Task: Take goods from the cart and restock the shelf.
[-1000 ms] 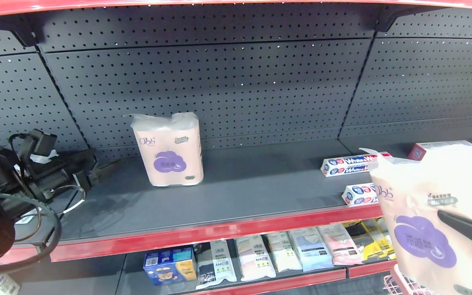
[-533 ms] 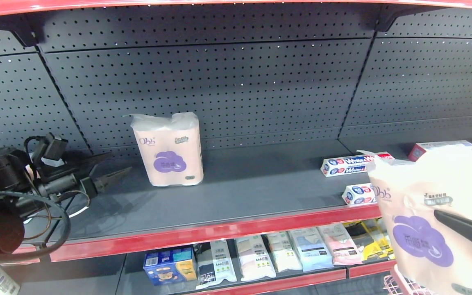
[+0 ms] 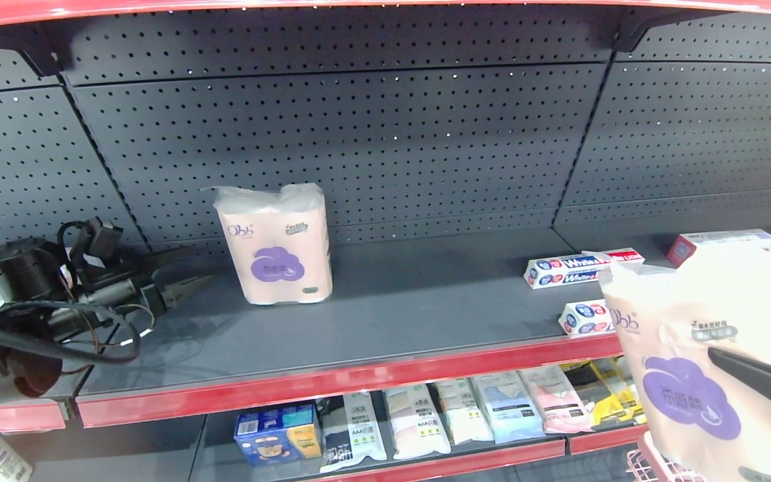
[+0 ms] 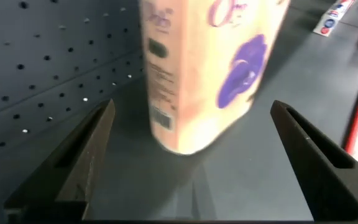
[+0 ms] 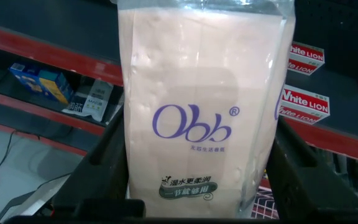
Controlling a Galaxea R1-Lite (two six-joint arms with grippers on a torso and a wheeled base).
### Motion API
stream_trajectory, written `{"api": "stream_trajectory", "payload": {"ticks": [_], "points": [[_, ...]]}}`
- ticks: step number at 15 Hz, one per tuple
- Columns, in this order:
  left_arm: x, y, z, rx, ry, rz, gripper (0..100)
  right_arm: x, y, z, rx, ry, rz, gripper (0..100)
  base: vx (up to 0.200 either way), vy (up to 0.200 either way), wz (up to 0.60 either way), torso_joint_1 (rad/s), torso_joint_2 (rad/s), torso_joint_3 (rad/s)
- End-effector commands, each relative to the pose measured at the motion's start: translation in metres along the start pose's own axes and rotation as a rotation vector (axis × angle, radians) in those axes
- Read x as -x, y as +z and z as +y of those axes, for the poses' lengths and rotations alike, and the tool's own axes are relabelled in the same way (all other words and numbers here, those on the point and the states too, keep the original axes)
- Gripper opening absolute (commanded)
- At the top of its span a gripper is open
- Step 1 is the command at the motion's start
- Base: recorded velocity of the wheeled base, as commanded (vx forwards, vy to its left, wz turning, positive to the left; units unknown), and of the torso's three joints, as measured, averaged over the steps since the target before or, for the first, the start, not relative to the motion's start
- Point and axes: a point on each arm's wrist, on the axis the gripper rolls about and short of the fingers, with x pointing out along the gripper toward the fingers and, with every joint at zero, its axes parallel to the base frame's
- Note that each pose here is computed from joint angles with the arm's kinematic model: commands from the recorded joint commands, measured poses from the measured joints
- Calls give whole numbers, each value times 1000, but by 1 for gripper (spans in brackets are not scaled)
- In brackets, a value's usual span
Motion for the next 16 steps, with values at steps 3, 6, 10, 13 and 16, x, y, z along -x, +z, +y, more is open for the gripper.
{"api": "stream_trajectory", "payload": {"ticks": [3,6,10,13,16], "points": [[-7,-5,9,-3,-11,-2,100,1,-1,0,4,-1,-1,0,0,0,0,0,0,0],[-14,-6,12,-12,-32,-9,100,4,-6,3,13,1,0,0,0,0,0,0,0,0],[-24,1,22,-7,-40,-37,100,8,-16,7,28,5,8,0,0,0,0,0,0,0],[-33,5,21,-16,-80,-47,100,8,-15,7,27,4,10,0,0,0,0,0,0,0],[-40,5,20,-23,-109,-52,100,8,-15,7,29,4,10,0,0,0,0,0,0,0]]}}
